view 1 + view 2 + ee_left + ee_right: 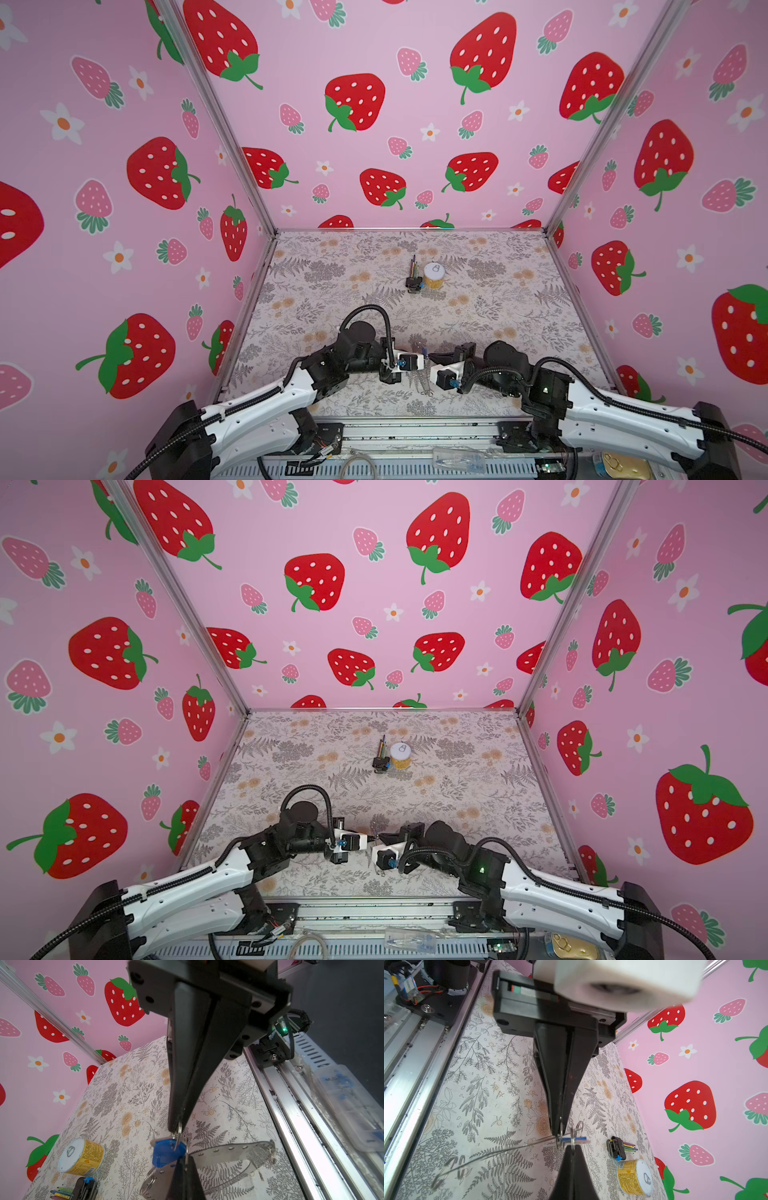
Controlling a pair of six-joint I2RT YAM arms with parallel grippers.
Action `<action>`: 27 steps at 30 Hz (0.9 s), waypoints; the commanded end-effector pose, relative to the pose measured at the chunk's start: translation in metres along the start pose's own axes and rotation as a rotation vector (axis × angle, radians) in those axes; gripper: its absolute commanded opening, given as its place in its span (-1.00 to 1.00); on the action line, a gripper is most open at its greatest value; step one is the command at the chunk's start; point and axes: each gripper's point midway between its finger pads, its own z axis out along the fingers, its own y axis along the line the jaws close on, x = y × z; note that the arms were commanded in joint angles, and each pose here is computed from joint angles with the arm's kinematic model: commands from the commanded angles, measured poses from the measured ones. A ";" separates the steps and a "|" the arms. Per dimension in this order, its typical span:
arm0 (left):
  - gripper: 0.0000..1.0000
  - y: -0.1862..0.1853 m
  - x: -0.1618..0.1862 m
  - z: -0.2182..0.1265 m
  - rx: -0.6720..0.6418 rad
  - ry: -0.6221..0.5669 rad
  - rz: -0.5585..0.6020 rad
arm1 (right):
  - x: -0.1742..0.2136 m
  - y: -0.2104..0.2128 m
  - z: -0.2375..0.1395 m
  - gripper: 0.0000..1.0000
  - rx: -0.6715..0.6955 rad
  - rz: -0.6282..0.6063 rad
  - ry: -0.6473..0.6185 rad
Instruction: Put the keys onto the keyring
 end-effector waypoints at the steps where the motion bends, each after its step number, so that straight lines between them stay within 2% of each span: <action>1: -1.00 0.017 -0.030 -0.003 -0.025 -0.082 0.027 | -0.005 -0.007 -0.004 -1.00 0.025 -0.063 0.011; 27: -1.00 0.031 -0.030 -0.005 -0.031 -0.044 -0.089 | -0.010 -0.007 -0.009 -1.00 -0.003 -0.171 0.047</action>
